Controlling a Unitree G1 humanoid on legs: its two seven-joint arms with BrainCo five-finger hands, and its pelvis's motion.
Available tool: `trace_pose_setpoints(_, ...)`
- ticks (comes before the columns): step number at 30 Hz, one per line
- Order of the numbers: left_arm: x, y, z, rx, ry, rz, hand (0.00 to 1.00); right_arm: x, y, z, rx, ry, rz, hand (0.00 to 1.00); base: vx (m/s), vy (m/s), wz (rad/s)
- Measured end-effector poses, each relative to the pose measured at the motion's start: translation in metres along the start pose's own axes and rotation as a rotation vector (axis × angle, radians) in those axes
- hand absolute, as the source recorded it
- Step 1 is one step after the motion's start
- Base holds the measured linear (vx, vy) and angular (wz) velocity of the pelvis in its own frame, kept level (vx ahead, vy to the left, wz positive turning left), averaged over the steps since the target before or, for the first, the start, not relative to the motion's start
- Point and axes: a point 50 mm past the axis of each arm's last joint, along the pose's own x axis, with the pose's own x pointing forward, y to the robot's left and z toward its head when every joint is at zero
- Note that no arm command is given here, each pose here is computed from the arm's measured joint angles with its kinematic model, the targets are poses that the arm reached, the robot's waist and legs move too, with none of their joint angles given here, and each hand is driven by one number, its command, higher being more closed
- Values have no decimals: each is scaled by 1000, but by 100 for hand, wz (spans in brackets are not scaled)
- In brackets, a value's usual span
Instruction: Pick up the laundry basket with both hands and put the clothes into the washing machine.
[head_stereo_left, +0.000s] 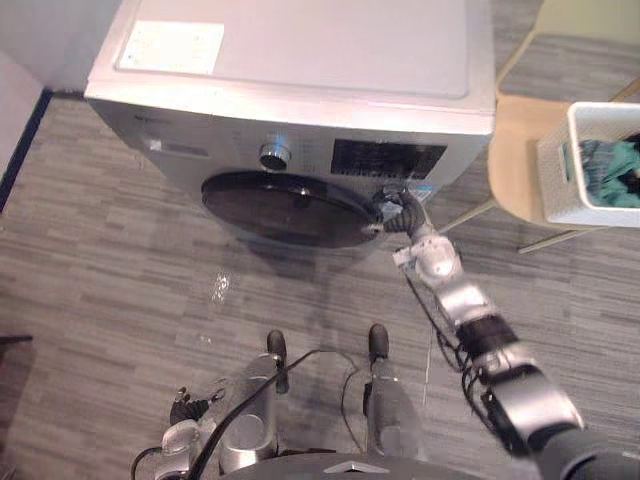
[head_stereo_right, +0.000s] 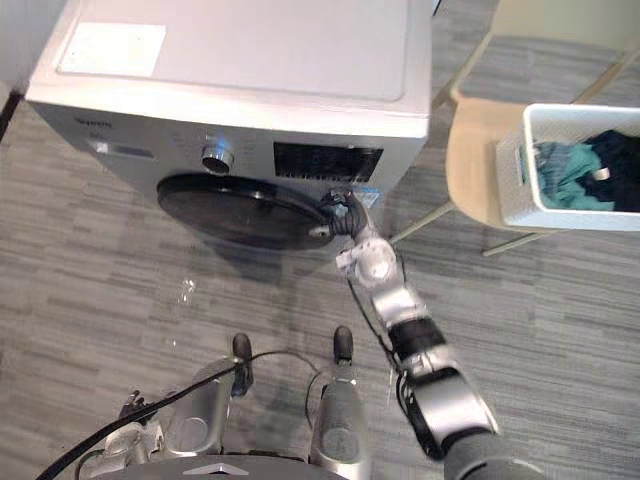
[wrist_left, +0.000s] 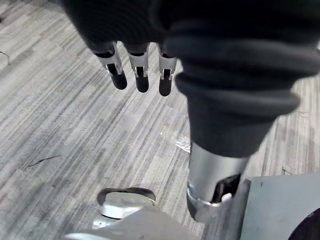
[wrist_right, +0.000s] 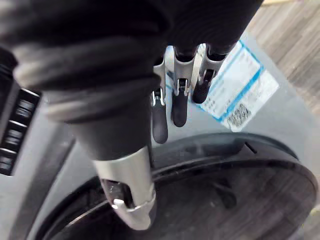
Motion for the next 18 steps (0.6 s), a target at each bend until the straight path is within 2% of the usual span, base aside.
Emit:
trace_pose_setpoints(7, -1, -5, 0, -59, 5, -41, 0, 9, -11, -4, 64, 49, 81, 0, -6, -15, 10)
trace_pose_setpoints(18, -1, -10, 10, -22, -47, -84, 0, 23, -15, -17, 41, 190, 69, 0, -27, 0, 2)
